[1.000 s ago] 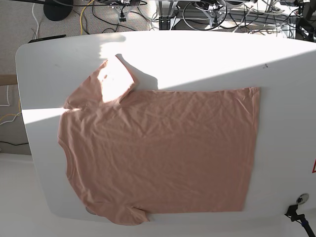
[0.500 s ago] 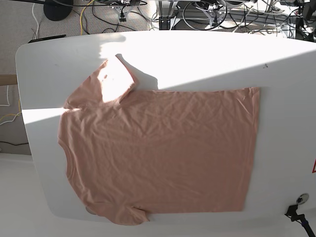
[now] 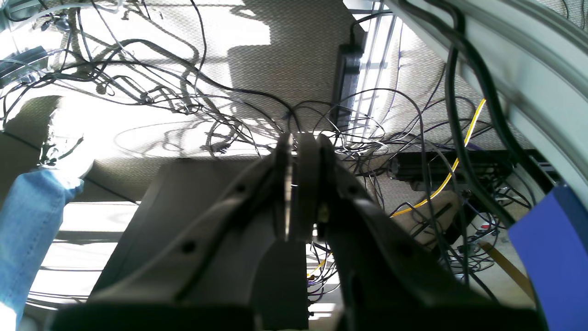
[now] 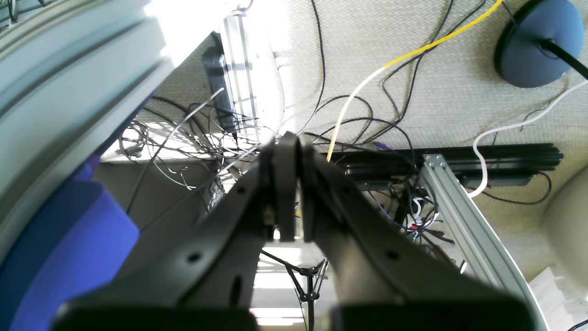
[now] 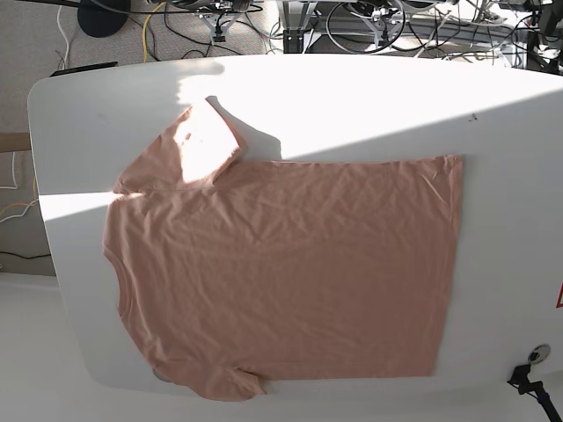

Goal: Fold the T-shirt properly

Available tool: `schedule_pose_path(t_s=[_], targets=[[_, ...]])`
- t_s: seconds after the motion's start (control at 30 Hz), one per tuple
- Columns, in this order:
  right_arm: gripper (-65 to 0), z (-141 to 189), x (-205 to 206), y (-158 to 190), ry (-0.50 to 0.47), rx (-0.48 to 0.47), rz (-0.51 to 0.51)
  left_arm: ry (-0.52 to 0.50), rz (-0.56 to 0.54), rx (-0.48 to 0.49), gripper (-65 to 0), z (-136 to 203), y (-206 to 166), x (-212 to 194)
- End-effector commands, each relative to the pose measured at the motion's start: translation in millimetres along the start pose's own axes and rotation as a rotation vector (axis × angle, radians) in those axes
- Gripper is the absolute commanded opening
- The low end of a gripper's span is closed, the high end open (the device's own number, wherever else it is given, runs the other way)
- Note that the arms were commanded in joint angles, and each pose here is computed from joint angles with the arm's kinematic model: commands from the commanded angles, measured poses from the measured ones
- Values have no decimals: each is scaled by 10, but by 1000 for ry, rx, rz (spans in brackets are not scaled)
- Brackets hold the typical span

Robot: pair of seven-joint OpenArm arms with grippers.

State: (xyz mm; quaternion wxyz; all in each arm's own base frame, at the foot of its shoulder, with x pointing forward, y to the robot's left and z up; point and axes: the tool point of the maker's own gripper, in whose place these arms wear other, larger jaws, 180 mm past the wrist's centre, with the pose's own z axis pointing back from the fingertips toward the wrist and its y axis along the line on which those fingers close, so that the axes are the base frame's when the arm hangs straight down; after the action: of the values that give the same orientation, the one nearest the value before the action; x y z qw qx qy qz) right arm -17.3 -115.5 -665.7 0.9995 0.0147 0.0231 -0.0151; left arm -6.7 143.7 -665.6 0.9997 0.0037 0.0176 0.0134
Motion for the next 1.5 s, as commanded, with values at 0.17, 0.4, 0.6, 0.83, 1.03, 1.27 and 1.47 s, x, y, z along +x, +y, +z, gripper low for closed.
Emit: schedule_pose_path(t_s=[0.17, 0.4, 0.6, 0.83, 1.03, 1.27, 1.47], targets=[[-643, 0, -2, -19, 0, -1, 2, -3, -4, 2, -632, 0, 12, 9], [-644, 1, 8, -13, -2, 0, 4, -2, -5, 3, -634, 1, 13, 28], [-643, 1, 28, 4, -8, 8, 11, 2, -2, 4, -633, 1, 18, 8], [-641, 3, 21, -63, -2, 3, 11, 7, -4, 7, -632, 1, 32, -10], [-642, 3, 22, -86, -8, -2, 11, 8, -2, 5, -631, 1, 31, -12], [-641, 3, 18, -97, -8, -5, 8, 12, -7, 9, -629, 1, 44, -30], [-641, 5, 28, -120, -8, -7, 11, 16, -10, 7, -628, 1, 42, -47]])
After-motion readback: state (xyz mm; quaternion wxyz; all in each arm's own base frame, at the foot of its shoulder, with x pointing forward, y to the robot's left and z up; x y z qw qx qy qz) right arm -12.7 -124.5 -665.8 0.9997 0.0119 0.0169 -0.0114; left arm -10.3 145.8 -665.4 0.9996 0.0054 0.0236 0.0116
